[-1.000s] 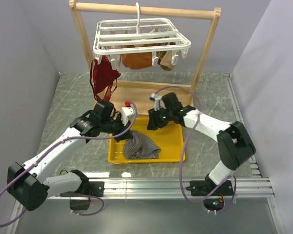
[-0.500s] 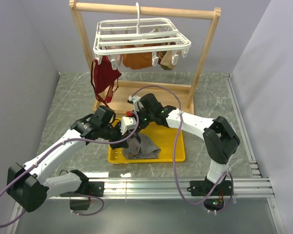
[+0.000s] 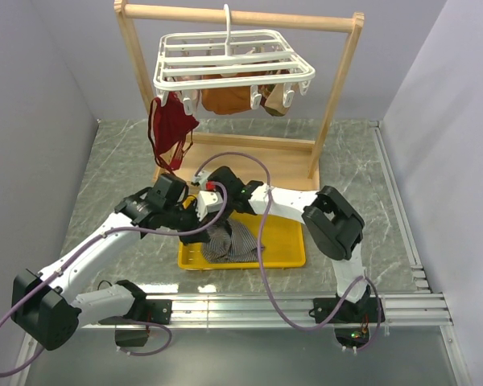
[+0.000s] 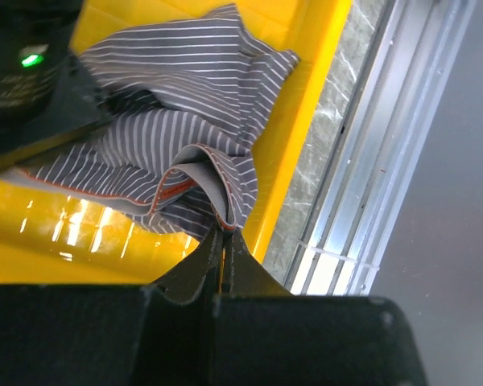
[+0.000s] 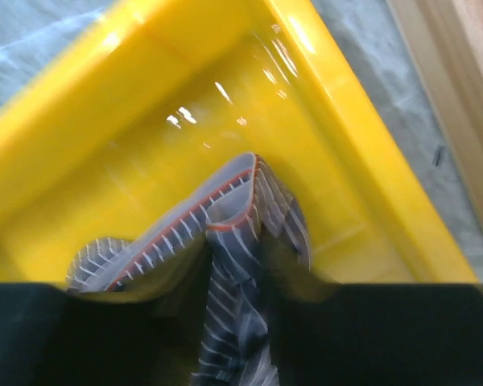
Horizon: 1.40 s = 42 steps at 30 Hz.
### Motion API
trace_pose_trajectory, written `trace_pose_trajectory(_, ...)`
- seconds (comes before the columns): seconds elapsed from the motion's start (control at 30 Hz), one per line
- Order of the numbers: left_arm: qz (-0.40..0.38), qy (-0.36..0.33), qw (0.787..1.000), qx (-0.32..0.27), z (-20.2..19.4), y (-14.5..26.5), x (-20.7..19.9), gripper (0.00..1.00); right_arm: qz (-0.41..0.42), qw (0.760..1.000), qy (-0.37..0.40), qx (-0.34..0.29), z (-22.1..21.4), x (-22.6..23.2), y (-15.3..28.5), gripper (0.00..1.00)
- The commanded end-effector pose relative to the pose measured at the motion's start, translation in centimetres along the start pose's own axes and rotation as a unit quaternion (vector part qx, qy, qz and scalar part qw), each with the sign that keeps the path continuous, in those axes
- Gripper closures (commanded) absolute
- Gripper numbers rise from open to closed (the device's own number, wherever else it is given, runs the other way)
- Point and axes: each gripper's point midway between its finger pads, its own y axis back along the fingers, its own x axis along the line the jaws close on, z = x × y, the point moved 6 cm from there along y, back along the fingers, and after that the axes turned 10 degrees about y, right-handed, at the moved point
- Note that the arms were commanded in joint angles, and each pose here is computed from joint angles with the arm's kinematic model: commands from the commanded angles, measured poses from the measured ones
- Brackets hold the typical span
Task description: Clip the underwear to the hanger
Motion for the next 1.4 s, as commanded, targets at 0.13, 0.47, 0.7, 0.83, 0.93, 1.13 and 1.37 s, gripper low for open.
trace_pose_trajectory(0.13, 0.026, 0.005, 0.998, -0.064, 2.2, 2.3, 0.5, 1.0, -0.041, 0.997, -0.03, -0.051, 2.2, -2.6, 5.5, 1.0)
trace_pose_trajectory(0.47, 0.153, 0.066, 0.975, -0.146, 4.1, 5.0, 4.3, 1.0, -0.049, 0.984, -0.104, -0.135, 1.4, -6.8, 17.9, 1.0)
trace_pose_trajectory(0.7, 0.19, 0.036, 0.957, -0.217, 6.1, 7.9, 3.7, 1.0, -0.044, 0.978, -0.101, -0.178, 0.0, -6.7, 23.0, 1.0)
trace_pose_trajectory(0.83, 0.205, 0.02, 0.945, -0.254, 7.6, 10.2, 2.6, 1.0, -0.055, 0.973, -0.065, -0.214, 0.3, -5.7, 26.5, 1.0)
trace_pose_trajectory(0.93, 0.22, 0.019, 0.933, -0.282, 8.3, 11.8, 1.9, 1.0, -0.076, 0.969, -0.049, -0.23, 0.6, -5.8, 29.1, 1.0)
trace_pose_trajectory(1.13, 0.224, 0.01, 0.923, -0.313, 8.6, 13.5, 0.4, 1.0, -0.094, 0.965, -0.039, -0.241, 0.0, -5.6, 32.1, 1.0)
trace_pose_trajectory(1.37, 0.169, -0.005, 0.949, -0.265, 5.7, 11.9, -0.9, 1.0, -0.03, 0.972, -0.067, -0.222, -3.6, -3.2, 29.5, 1.0)
